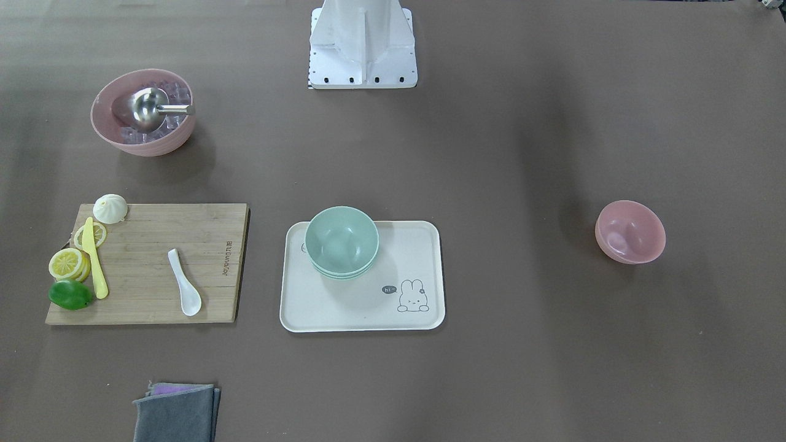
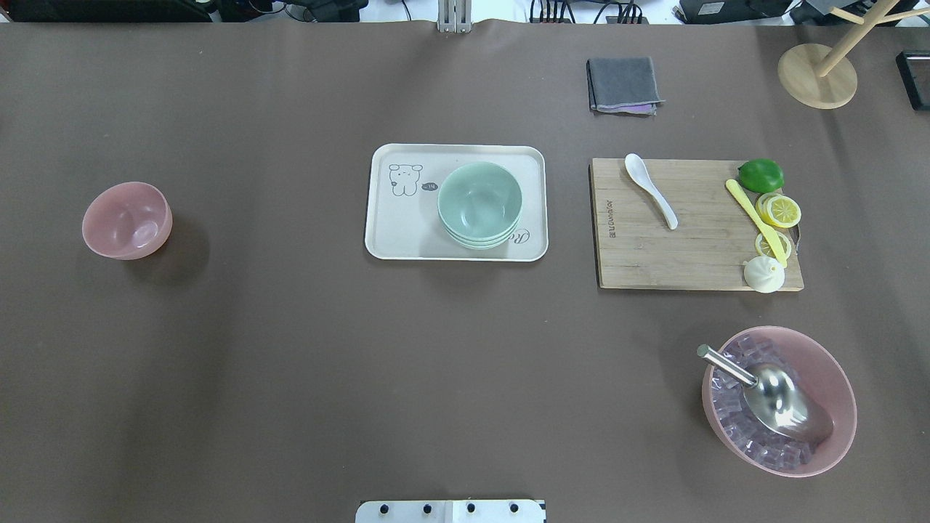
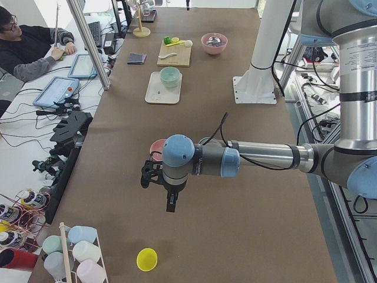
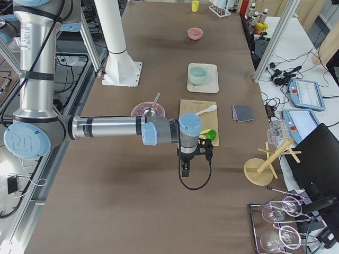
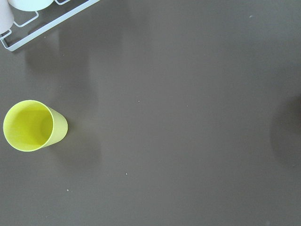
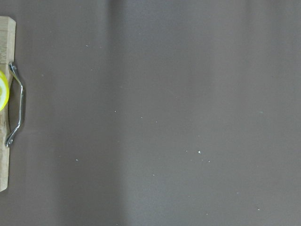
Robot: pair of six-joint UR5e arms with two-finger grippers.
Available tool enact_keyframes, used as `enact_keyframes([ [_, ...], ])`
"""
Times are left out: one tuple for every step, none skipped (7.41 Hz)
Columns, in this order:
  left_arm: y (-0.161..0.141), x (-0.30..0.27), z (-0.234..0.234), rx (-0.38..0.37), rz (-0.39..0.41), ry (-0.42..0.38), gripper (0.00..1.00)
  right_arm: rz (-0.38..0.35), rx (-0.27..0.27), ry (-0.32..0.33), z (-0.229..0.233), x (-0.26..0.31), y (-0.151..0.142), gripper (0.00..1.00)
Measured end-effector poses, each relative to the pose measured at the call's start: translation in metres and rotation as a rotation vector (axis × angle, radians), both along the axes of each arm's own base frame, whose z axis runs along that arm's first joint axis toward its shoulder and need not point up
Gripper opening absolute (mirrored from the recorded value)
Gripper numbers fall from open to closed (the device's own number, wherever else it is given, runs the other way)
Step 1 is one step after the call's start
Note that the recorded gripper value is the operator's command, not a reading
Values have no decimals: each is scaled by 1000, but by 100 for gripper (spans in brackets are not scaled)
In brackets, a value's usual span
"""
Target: Stack pink bowl on green and place spoon
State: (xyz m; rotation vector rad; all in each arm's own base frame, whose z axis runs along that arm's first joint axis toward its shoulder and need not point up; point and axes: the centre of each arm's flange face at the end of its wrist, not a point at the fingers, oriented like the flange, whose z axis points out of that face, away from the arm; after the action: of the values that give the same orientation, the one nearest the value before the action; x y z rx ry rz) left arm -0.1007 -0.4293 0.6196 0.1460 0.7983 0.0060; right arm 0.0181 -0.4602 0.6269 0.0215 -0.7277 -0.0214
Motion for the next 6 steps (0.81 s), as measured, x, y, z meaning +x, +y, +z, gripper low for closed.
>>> enact_keyframes([
  [0, 0, 0, 4, 1, 0, 98, 0, 0, 0, 0, 0, 0, 100],
  [-1, 0, -1, 14, 2, -2, 98, -1, 2, 0, 0, 0, 0, 100],
  [-4, 0, -5, 27, 3, -3, 98, -2, 5, 0, 0, 0, 0, 100],
  [-13, 0, -14, 51, 4, -6, 98, -4, 7, 0, 0, 0, 0, 100],
  [-26, -2, -28, 85, 6, -10, 98, -4, 17, -1, -2, 0, -1, 100],
  [-41, -2, -45, 125, 9, -14, 98, 0, 46, -9, -9, -1, -5, 100],
])
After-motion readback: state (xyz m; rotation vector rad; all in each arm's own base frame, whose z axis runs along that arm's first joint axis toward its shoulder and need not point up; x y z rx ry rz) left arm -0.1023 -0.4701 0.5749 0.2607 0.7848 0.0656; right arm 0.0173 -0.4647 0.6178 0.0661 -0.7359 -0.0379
